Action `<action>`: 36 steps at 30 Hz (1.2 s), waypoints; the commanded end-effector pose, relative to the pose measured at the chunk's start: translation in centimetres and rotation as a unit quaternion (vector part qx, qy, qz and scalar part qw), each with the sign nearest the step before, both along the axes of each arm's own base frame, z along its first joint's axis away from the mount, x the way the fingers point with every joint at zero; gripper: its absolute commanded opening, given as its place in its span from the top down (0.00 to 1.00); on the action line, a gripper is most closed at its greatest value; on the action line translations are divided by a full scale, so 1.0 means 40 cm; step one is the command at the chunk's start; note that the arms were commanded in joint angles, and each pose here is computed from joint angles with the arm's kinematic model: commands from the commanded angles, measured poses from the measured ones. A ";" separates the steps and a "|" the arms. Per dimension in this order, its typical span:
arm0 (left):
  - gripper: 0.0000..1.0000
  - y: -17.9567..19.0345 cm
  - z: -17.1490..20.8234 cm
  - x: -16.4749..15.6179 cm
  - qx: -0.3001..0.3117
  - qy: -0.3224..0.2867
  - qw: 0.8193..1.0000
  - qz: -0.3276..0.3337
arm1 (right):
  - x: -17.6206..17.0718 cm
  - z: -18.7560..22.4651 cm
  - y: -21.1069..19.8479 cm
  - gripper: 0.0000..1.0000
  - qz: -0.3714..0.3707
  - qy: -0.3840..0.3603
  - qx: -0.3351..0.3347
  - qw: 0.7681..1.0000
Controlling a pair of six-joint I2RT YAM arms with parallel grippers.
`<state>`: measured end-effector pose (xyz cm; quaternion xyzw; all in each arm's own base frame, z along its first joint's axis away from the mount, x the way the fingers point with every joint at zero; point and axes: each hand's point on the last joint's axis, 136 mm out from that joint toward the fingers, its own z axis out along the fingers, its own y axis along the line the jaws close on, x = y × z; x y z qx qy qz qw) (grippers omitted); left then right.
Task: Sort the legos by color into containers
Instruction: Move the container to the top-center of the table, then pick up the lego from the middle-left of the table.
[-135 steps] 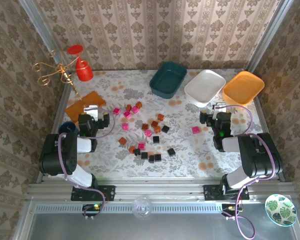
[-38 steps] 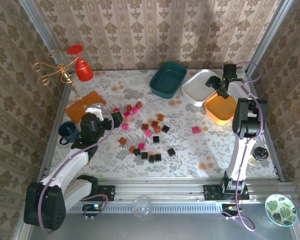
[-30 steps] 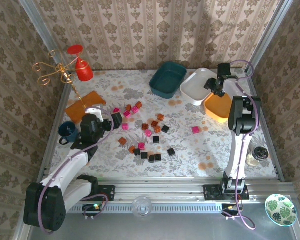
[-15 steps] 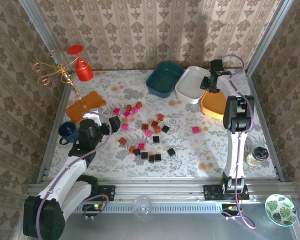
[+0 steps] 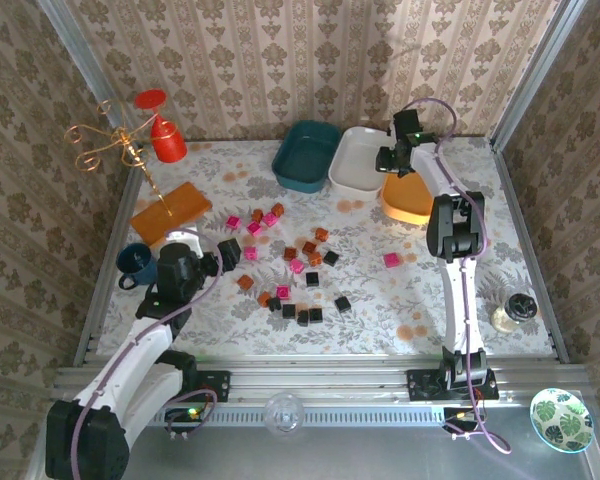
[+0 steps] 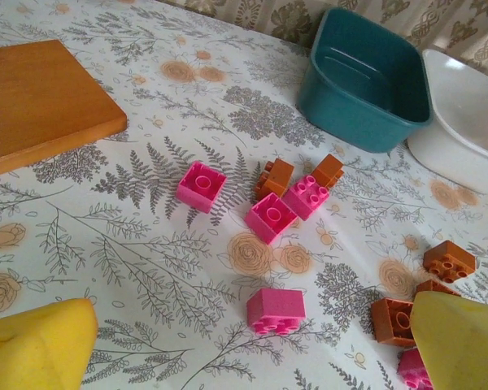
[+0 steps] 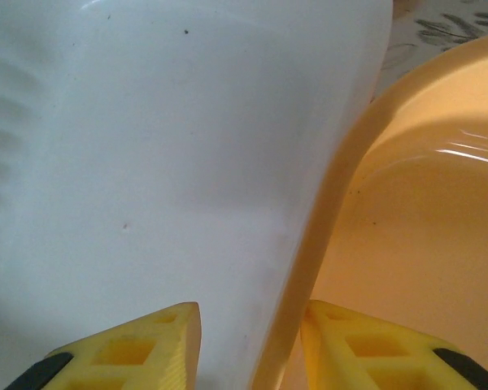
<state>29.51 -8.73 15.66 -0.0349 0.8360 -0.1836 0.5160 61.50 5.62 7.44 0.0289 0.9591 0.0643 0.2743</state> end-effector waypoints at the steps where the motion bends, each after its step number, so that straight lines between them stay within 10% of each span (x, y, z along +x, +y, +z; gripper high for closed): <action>1: 0.00 0.008 -0.012 -0.009 0.009 0.004 1.000 0.005 | -0.007 0.000 0.083 0.61 0.079 0.006 0.009 0.997; 8: 0.00 -0.004 -0.031 -0.001 0.013 0.017 1.000 -0.007 | 0.007 0.019 0.168 0.58 0.156 -0.017 -0.002 0.988; 18: 0.01 -0.029 -0.060 0.091 0.061 0.067 0.996 -0.022 | -0.009 0.277 0.091 0.25 0.059 -0.119 -0.076 0.988; 36: 0.21 -0.035 -0.256 0.354 0.131 0.264 0.954 -0.061 | -0.431 0.374 0.101 0.19 0.022 -0.209 0.013 0.978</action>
